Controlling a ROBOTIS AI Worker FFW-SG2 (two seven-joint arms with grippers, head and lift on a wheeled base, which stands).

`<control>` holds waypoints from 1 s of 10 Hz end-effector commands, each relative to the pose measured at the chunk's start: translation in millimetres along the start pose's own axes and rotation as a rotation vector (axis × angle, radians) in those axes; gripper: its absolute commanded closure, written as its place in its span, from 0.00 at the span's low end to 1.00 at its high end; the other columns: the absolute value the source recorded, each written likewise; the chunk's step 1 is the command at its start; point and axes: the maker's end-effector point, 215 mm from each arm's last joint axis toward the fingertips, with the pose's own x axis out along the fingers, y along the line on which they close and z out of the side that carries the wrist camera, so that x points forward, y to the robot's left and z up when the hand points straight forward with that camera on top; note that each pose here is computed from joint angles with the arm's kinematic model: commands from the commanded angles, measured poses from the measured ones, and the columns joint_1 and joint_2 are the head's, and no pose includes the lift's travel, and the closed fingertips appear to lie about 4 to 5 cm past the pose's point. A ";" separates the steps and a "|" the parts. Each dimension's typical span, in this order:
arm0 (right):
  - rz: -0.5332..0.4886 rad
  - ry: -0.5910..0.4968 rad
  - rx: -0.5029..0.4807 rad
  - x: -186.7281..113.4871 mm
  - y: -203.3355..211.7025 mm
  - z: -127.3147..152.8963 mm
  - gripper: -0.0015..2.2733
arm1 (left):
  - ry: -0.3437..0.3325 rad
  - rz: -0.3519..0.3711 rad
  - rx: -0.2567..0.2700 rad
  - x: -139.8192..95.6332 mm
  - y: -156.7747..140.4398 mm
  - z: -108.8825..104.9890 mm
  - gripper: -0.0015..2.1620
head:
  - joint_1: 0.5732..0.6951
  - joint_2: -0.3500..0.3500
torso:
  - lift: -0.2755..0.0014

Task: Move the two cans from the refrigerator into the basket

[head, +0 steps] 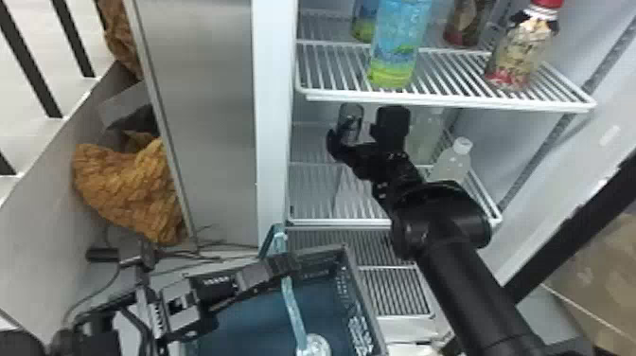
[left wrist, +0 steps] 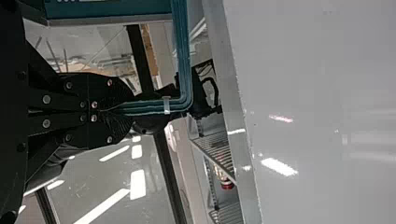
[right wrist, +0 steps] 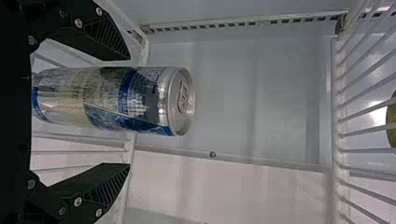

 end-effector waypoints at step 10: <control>0.015 0.008 -0.059 -2.8 9.8 2.6 0.56 | 0.006 -0.001 -0.003 1.4 0.2 -1.1 0.56 | 1.00 0.31 | 0.20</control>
